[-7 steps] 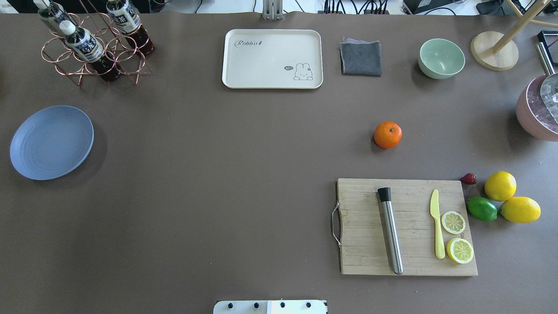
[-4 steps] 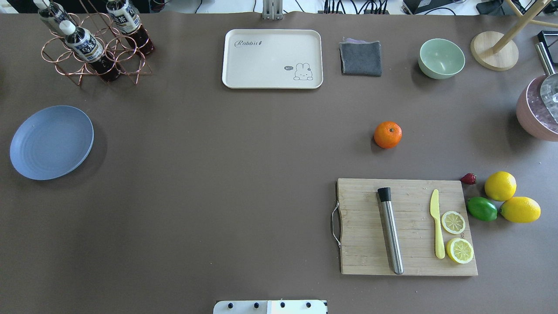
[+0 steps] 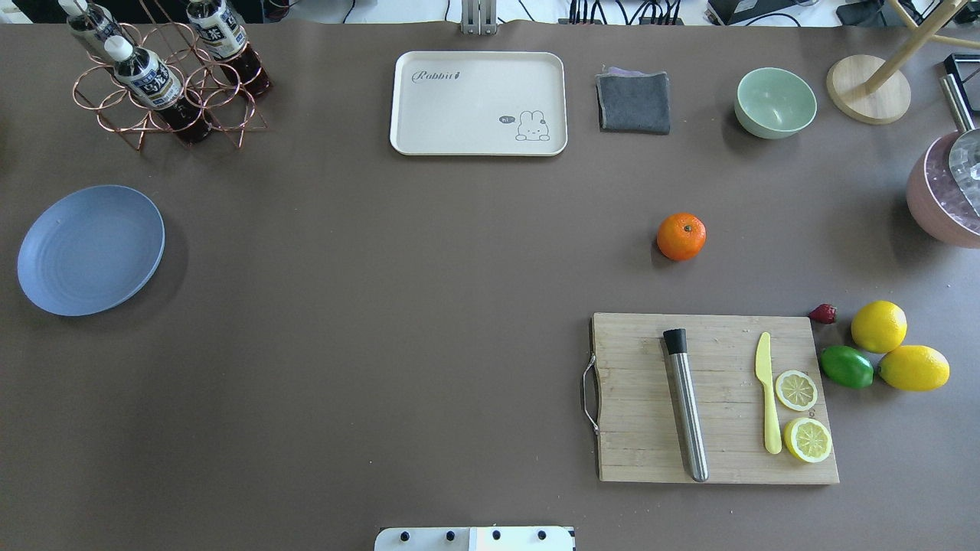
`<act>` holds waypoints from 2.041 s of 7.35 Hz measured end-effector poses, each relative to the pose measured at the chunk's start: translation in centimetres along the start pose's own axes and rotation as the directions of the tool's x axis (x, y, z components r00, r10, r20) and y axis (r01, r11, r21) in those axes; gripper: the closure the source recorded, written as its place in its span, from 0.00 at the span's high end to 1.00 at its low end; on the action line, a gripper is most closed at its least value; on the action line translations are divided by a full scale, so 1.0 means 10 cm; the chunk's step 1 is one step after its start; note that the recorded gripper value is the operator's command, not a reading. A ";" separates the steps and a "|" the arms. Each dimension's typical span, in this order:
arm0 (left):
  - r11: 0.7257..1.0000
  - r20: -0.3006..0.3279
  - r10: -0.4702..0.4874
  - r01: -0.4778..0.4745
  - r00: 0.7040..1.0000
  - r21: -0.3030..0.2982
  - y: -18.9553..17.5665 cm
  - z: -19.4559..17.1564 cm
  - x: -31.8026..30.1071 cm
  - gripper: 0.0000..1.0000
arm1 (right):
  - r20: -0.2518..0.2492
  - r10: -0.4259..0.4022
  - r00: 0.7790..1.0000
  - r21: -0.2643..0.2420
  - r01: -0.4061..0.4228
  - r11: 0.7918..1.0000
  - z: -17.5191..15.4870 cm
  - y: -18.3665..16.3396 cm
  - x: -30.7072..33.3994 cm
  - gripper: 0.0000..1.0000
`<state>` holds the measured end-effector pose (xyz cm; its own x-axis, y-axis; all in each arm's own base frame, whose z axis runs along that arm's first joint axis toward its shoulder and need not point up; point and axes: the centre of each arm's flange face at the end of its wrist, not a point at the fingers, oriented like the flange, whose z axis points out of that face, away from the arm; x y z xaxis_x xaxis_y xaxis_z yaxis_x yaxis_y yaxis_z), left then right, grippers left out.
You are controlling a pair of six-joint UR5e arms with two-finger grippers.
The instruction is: Pick orange to plate
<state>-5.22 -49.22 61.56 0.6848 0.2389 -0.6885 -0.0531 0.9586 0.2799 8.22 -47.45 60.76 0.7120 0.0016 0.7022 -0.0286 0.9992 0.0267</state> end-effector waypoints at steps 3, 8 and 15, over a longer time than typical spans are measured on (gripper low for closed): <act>1.000 -0.001 0.012 -0.012 1.000 0.009 -0.02 -0.02 0.03 0.98 | 0.001 -0.003 1.000 0.003 0.003 1.000 -0.02 0.00 -0.02 1.00; 0.998 0.002 0.045 -0.045 0.999 0.049 -0.01 -0.04 0.03 0.98 | 0.001 -0.011 1.000 0.011 0.011 1.000 -0.06 0.01 -0.06 1.00; 0.994 0.004 0.072 -0.073 0.997 0.078 0.01 -0.08 0.06 0.98 | 0.004 -0.012 1.000 0.010 0.012 1.000 -0.05 0.02 -0.05 1.00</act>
<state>-5.44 -48.82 60.64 0.6821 0.3071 -0.6636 -0.0460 0.9238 0.3802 8.17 -47.20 60.06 0.7093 -0.0108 0.7048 -0.0267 0.9988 0.0422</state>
